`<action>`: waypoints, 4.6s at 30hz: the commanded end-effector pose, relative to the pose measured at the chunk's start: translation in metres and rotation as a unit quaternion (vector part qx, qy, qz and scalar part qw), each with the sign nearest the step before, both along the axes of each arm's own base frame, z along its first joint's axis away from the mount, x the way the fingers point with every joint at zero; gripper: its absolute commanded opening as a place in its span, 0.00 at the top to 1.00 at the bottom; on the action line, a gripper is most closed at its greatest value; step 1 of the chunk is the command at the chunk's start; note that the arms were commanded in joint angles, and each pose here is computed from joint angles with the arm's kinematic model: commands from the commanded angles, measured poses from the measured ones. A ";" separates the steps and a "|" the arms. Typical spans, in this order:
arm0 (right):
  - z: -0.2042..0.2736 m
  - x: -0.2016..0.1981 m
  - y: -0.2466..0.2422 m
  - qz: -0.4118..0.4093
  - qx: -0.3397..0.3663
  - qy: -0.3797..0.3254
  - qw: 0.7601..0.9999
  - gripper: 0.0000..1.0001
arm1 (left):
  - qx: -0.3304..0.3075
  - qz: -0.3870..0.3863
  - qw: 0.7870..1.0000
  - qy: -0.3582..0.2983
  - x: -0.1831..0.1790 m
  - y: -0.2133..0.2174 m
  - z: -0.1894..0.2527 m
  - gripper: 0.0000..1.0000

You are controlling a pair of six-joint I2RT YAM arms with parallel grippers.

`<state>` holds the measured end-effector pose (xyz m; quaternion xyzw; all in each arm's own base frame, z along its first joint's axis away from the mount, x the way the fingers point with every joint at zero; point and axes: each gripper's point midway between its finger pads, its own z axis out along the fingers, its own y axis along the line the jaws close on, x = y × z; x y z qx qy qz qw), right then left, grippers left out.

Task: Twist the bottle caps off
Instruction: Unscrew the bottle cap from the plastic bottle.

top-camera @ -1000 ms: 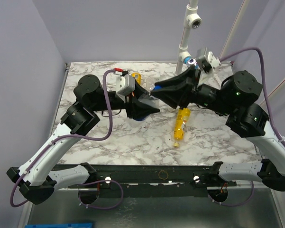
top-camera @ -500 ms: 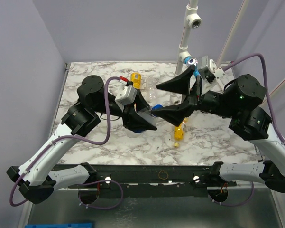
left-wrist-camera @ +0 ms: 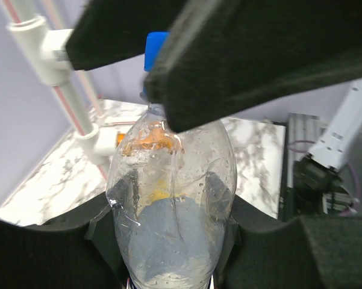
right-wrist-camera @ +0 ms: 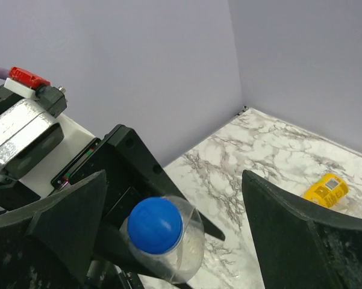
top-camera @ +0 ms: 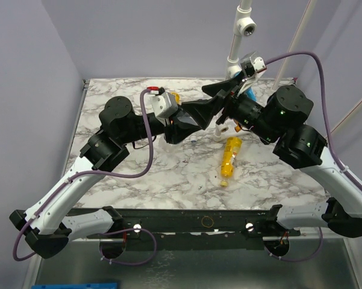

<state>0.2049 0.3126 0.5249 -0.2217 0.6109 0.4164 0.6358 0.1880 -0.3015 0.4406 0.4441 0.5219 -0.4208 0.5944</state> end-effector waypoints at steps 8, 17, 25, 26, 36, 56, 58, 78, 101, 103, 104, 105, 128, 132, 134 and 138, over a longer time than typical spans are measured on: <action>0.012 0.005 -0.004 -0.019 0.038 0.012 0.999 0.23 | -0.036 0.096 0.995 -0.018 0.029 0.014 0.021 1.00; 0.011 0.013 0.006 -0.023 0.036 0.009 0.999 0.44 | -0.039 0.073 0.996 -0.013 0.020 0.012 0.022 1.00; 0.023 -0.020 0.010 0.062 0.014 -0.046 0.997 0.80 | -0.009 -0.103 0.995 -0.002 -0.041 -0.002 0.007 1.00; 0.024 -0.030 0.010 0.086 0.009 -0.058 0.995 0.82 | -0.005 -0.133 0.991 0.001 -0.052 -0.002 0.005 1.00; 0.035 -0.106 -0.015 0.231 -0.009 -0.147 0.962 0.99 | 0.020 -0.303 0.952 0.042 -0.111 0.007 0.000 1.00; 0.044 -0.016 -0.036 -0.015 0.019 -0.056 0.998 0.00 | -0.001 -0.062 0.998 -0.005 -0.024 -0.002 0.002 1.00; 0.044 -0.013 -0.029 -0.011 0.026 -0.041 0.999 0.00 | -0.013 -0.023 1.000 -0.006 -0.010 0.000 0.006 1.00; 0.025 0.020 0.014 -0.028 0.051 0.019 0.998 0.68 | -0.064 0.123 0.990 0.006 0.033 0.026 0.019 1.00; 0.024 -0.120 -0.008 0.285 -0.050 -0.173 0.942 0.99 | 0.029 -0.321 0.945 0.061 -0.125 0.022 -0.014 1.00; 0.019 -0.106 -0.007 0.250 -0.049 -0.160 0.954 0.77 | 0.025 -0.295 0.954 0.052 -0.114 0.017 -0.012 1.00; 0.019 -0.093 -0.007 0.217 -0.047 -0.150 0.963 0.51 | 0.023 -0.276 0.960 0.045 -0.107 0.014 -0.011 1.00; 0.019 -0.072 -0.009 0.163 -0.041 -0.127 0.978 0.31 | 0.021 -0.255 0.966 0.037 -0.098 0.012 -0.011 1.00; 0.031 0.036 0.010 -0.069 0.061 0.006 0.996 0.30 | -0.052 0.182 0.982 -0.024 0.057 0.034 0.017 1.00; 0.032 0.037 0.015 -0.065 0.065 0.003 0.996 0.51 | -0.052 0.183 0.982 -0.025 0.056 0.036 0.016 1.00; 0.032 0.037 0.017 -0.062 0.064 0.004 0.996 0.63 | -0.053 0.182 0.982 -0.023 0.056 0.036 0.016 1.00; 0.030 0.036 0.022 -0.053 0.060 0.007 0.997 0.79 | -0.053 0.180 0.982 -0.020 0.055 0.035 0.015 1.00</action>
